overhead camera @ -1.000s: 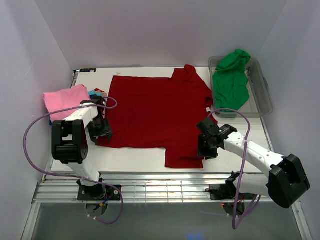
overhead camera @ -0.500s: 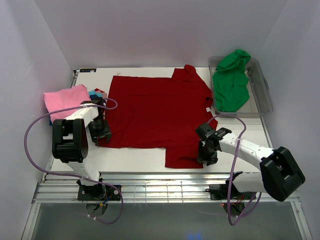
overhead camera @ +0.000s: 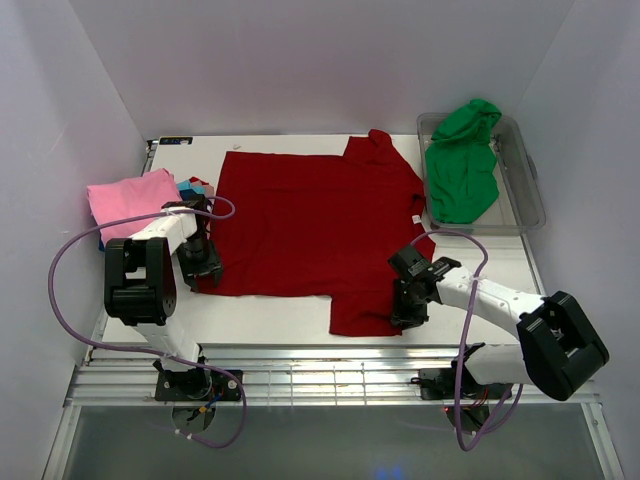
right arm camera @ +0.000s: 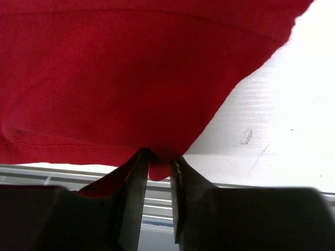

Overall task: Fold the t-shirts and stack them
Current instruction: Fold the tshirt

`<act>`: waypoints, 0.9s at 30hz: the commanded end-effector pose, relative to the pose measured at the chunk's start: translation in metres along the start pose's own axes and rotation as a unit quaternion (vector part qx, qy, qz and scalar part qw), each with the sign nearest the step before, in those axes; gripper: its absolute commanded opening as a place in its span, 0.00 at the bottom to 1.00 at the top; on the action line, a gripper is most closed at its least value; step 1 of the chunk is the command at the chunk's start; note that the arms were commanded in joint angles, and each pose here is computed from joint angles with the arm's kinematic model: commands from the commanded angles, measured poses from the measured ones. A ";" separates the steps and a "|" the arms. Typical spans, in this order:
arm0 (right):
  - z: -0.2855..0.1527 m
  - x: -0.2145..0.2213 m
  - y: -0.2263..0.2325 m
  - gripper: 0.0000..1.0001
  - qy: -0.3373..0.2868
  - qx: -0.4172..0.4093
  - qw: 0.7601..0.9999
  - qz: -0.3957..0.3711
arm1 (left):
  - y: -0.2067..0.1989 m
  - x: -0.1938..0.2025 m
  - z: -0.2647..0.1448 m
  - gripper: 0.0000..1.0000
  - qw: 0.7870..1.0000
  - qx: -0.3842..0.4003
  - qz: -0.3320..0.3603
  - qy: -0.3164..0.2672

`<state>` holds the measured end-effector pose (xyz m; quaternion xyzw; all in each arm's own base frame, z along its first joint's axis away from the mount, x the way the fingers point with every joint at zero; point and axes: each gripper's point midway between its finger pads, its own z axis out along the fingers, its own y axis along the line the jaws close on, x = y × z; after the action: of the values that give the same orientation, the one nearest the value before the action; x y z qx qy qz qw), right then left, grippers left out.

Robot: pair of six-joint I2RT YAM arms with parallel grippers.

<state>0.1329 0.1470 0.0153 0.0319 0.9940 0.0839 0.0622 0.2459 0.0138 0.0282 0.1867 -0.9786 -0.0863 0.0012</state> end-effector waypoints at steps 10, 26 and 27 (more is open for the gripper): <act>-0.010 -0.001 -0.026 0.08 -0.022 0.083 0.996 0.003 | 0.002 -0.008 -0.011 0.56 0.999 0.005 -0.008 -0.033; -0.069 -0.003 -0.034 0.08 -0.076 0.084 0.992 0.061 | 0.005 -0.001 -0.017 0.60 0.999 0.007 -0.013 -0.035; -0.070 -0.003 -0.035 0.08 -0.076 0.084 0.992 0.062 | 0.005 0.000 -0.018 0.64 0.999 0.007 -0.015 -0.033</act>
<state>0.1257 0.1080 0.0676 0.0864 0.9887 0.0146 0.1212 0.2419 0.0151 0.0347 0.1886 -0.9780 -0.0884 -0.0080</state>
